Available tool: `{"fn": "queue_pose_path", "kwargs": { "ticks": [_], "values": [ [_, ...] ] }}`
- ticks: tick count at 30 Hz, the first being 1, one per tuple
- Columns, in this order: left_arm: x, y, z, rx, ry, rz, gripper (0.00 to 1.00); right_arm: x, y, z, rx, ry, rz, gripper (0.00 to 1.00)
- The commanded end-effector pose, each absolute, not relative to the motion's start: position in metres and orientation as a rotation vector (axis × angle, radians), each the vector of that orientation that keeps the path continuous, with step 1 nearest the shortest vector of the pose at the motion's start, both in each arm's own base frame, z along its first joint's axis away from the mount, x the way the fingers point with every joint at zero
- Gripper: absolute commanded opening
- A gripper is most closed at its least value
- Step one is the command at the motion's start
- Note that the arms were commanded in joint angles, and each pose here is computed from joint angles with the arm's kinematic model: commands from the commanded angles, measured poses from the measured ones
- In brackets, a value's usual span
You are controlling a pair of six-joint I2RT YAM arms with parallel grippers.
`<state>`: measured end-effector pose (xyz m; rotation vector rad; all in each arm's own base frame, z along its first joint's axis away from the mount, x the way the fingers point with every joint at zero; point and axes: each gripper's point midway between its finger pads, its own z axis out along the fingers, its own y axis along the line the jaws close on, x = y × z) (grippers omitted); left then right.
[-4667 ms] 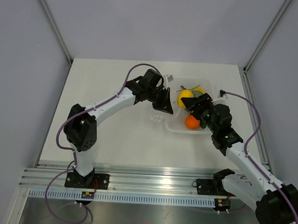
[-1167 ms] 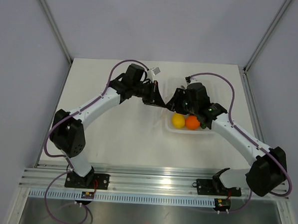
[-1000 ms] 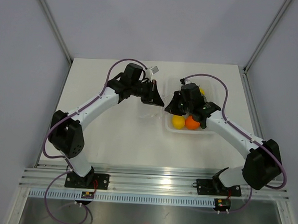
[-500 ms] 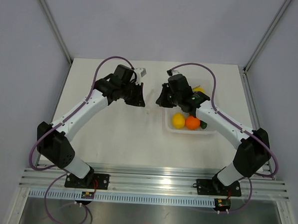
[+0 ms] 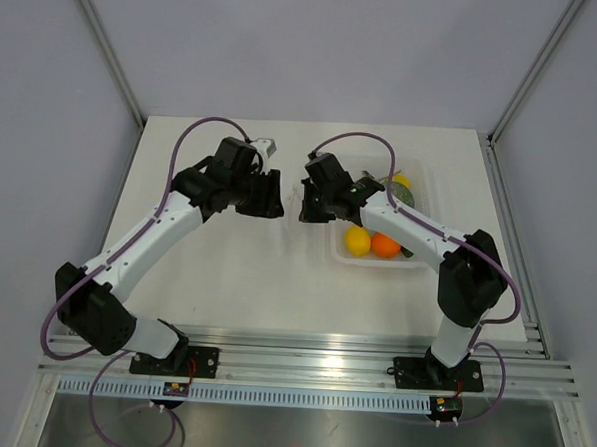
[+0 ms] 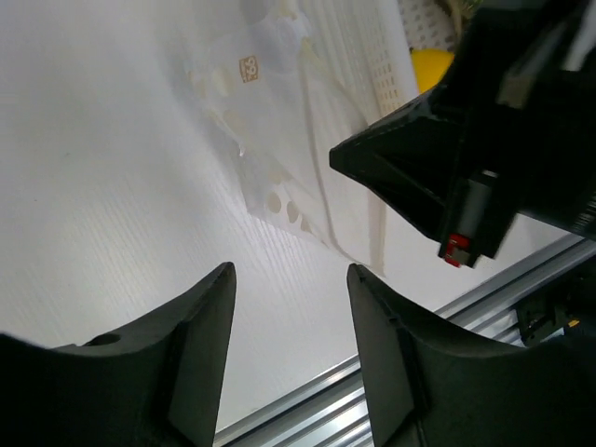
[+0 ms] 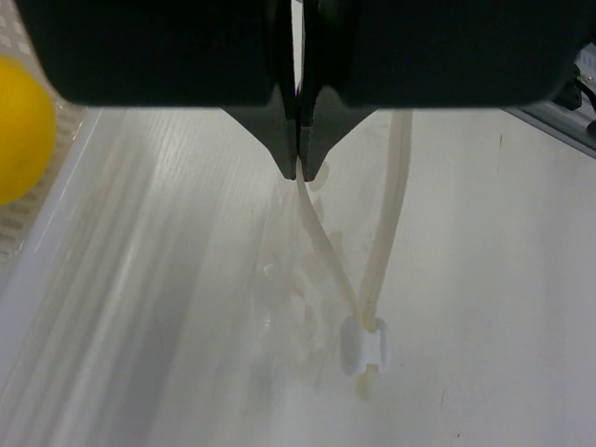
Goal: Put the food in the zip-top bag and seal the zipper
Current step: Open the zipper of the food storage bag at the center of the board.
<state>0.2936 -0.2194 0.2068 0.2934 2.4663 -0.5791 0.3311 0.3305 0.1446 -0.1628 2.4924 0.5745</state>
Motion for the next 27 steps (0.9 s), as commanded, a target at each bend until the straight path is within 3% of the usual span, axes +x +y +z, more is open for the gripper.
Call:
{"fn": "queue_pose_path", "kwargs": {
  "ticks": [1, 2, 3, 6, 15, 27],
  "values": [
    [0.305, -0.216, 0.263, 0.198, 2.261, -0.630, 0.47, 0.337, 0.340, 0.166, -0.156, 2.442, 0.571, 0.00],
    [0.299, -0.221, 0.276, 0.211, 2.219, -0.696, 0.38, 0.337, 0.341, 0.166, -0.153, 2.443, 0.574, 0.00],
    [0.299, -0.230, 0.280, 0.198, 2.182, -0.766, 0.20, 0.337, 0.342, 0.167, -0.153, 2.441, 0.577, 0.00],
    [0.290, -0.250, 0.283, 0.195, 2.145, -0.946, 0.00, 0.336, 0.344, 0.170, -0.150, 2.436, 0.590, 0.00],
    [0.290, -0.284, 0.264, 0.143, 2.129, -1.209, 0.00, 0.332, 0.344, 0.182, -0.134, 2.420, 0.627, 0.00],
    [0.311, -0.287, 0.205, 0.065, 2.288, -1.069, 0.00, 0.328, 0.342, 0.192, -0.118, 2.399, 0.659, 0.00]
  ]
}}
